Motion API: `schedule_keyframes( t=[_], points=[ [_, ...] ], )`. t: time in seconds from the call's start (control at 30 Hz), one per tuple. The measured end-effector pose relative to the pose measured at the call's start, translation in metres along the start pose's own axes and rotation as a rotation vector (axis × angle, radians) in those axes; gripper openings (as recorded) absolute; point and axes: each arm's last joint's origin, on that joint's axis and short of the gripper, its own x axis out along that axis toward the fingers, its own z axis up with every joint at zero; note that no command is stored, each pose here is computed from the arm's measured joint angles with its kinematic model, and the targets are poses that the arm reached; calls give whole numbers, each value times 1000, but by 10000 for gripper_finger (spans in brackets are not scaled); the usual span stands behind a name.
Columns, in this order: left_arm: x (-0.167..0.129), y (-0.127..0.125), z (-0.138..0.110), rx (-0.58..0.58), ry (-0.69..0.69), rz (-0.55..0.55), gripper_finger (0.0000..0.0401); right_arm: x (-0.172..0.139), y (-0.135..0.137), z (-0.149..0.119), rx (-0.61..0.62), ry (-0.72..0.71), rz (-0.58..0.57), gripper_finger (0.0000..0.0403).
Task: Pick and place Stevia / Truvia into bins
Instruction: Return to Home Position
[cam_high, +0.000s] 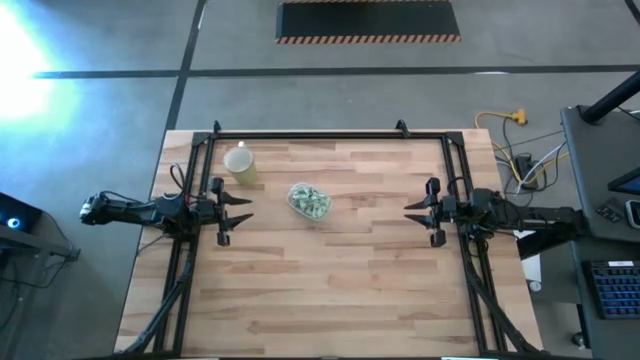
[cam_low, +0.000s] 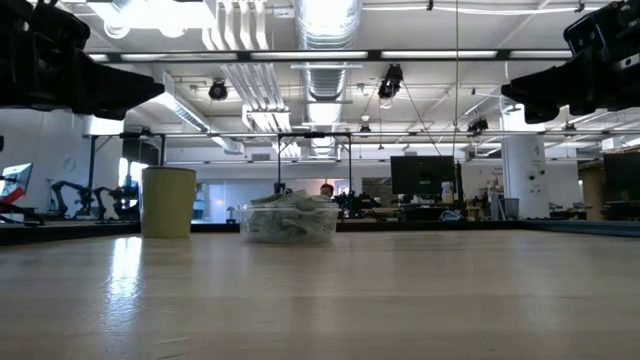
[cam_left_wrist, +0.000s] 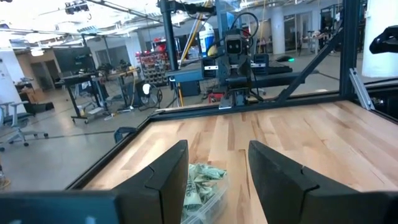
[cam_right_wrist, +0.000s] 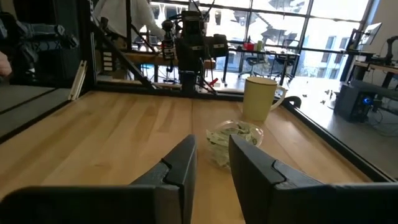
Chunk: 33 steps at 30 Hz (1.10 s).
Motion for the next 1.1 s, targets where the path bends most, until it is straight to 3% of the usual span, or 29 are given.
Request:
schedule_keyframes(
  t=[0.2,0.4,1.1],
  points=[
    [0,0,0,-12,-1,7,153,0,0,0,0,0,-2,79],
    [0,3,0,-81,11,109,153,0,0,0,0,0,-2,84],
    [3,1,-4,-67,52,85,153,0,0,0,-4,2,-1,75]
  ],
)
